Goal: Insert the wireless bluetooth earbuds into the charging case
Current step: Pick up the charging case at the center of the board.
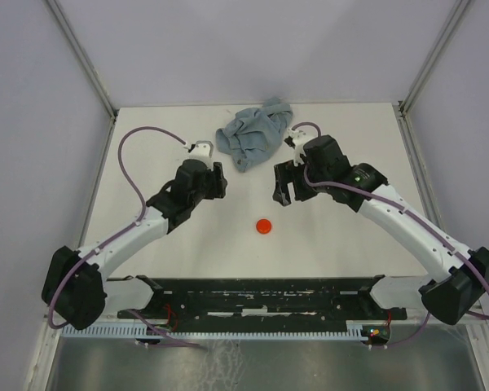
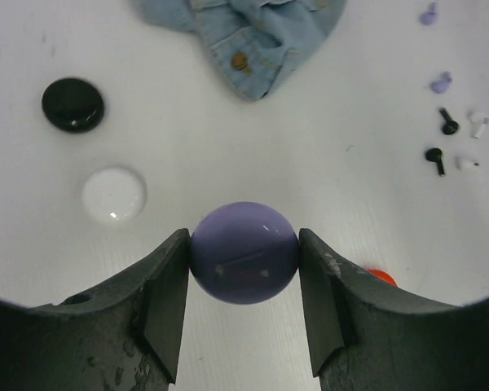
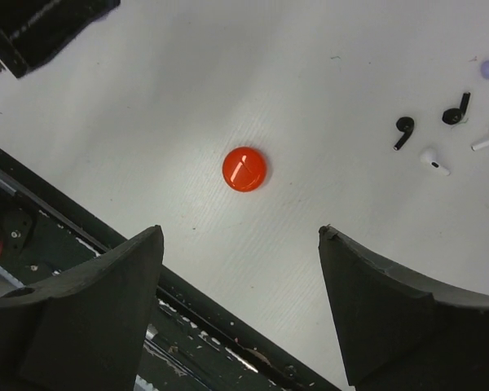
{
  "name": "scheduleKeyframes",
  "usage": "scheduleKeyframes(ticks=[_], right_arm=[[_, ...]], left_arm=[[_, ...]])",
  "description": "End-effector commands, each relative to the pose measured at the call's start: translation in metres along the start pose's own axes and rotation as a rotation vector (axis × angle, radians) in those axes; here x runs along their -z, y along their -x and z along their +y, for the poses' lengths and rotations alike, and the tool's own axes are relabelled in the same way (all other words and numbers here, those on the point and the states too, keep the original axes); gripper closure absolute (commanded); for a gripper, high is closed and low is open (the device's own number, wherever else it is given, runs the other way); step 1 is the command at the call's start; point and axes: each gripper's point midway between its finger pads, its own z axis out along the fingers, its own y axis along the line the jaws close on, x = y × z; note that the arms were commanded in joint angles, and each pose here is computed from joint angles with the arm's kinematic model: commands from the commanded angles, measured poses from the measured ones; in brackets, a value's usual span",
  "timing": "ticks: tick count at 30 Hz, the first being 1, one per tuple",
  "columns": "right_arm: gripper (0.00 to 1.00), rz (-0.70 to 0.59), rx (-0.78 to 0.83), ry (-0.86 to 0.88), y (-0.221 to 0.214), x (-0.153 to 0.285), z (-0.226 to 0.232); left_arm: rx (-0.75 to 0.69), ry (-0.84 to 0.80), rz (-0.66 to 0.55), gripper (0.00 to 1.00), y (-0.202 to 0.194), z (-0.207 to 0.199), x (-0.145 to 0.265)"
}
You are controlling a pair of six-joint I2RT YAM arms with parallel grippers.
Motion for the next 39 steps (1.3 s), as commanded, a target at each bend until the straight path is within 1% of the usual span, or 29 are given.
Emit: scheduleKeyframes(ticks=[1,5,7,9,13,15,20,29,39], right_arm=[[0.16,-0.059,-0.040,0.092,0.033,0.011,0.023],[0.18,-0.065,-0.055,0.144,0.048,0.014,0.036],[0.19,-0.061,-0.059,0.172,0.054,0.015,0.043],[0.20,-0.064,-0.060,0.193,0.061,0.015,0.048],[0.22,-0.072,-0.073,0.254,0.071,0.012,0.061],[0.24,-0.070,-0.080,0.297,0.075,0.011,0.069],[0.28,-0.073,-0.084,0.334,0.084,0.007,0.078],[0.34,-0.039,-0.083,0.394,0.083,-0.006,0.092],[0.40,0.000,-0.049,0.391,0.075,-0.026,0.089]], left_arm=[[-0.184,-0.247,-0.277,0.61,0.050,-0.044,0.028],[-0.288,-0.339,-0.395,0.64,0.056,-0.060,0.047],[-0.346,-0.369,-0.428,0.65,0.058,-0.068,0.053],[-0.402,-0.400,-0.453,0.64,0.057,-0.075,0.058],[-0.512,-0.475,-0.542,0.62,0.058,-0.091,0.073],[-0.545,-0.510,-0.561,0.60,0.056,-0.097,0.078],[-0.641,-0.609,-0.614,0.59,0.051,-0.114,0.091],[-0.704,-0.649,-0.633,0.59,0.054,-0.129,0.093],[-0.731,-0.686,-0.646,0.59,0.058,-0.140,0.093]])
